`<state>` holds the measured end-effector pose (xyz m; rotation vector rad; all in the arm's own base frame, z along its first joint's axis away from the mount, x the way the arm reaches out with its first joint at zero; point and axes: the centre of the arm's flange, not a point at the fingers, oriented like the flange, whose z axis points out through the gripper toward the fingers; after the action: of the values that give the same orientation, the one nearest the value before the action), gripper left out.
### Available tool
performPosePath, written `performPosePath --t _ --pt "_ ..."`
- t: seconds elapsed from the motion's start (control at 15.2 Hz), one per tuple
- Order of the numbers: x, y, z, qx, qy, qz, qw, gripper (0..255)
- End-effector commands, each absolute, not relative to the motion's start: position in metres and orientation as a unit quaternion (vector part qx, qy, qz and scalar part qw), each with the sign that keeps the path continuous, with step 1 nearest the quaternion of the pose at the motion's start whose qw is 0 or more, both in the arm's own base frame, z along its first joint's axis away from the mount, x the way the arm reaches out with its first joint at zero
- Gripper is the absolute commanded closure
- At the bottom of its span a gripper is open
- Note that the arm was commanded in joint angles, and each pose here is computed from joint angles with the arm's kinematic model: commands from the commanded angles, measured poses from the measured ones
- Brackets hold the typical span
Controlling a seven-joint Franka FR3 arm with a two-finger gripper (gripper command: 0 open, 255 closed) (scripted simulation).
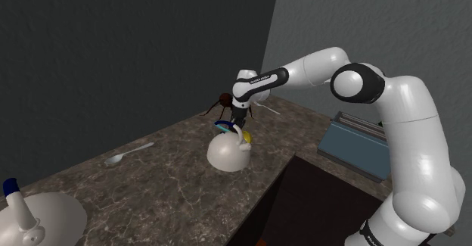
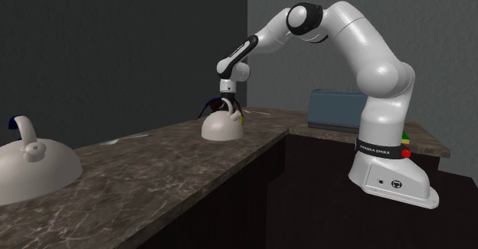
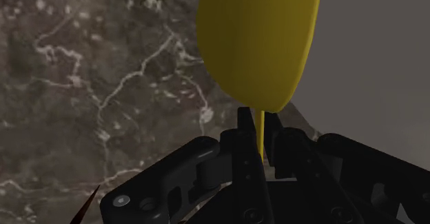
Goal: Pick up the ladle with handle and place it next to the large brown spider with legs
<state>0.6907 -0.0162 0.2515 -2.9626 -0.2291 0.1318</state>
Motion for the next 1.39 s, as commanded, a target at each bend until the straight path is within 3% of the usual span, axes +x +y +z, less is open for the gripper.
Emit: performPosePath --t 0.0,0.26,0.33,0.66,0.92,1.32 --pt "0.689 -0.015 0.248 -0.992 -0.077 0.047 0.084 255" --pt "0.689 -0.015 0.248 -0.992 -0.077 0.047 0.084 255" --pt "0.69 -0.016 0.249 -0.992 -0.077 0.047 0.084 0" --pt "0.689 -0.015 0.248 -0.992 -0.077 0.047 0.084 0" --pt "0.695 -0.023 0.298 -0.992 -0.077 0.047 0.084 0" --pt "0.695 -0.023 0.298 -0.992 -0.077 0.047 0.084 0"
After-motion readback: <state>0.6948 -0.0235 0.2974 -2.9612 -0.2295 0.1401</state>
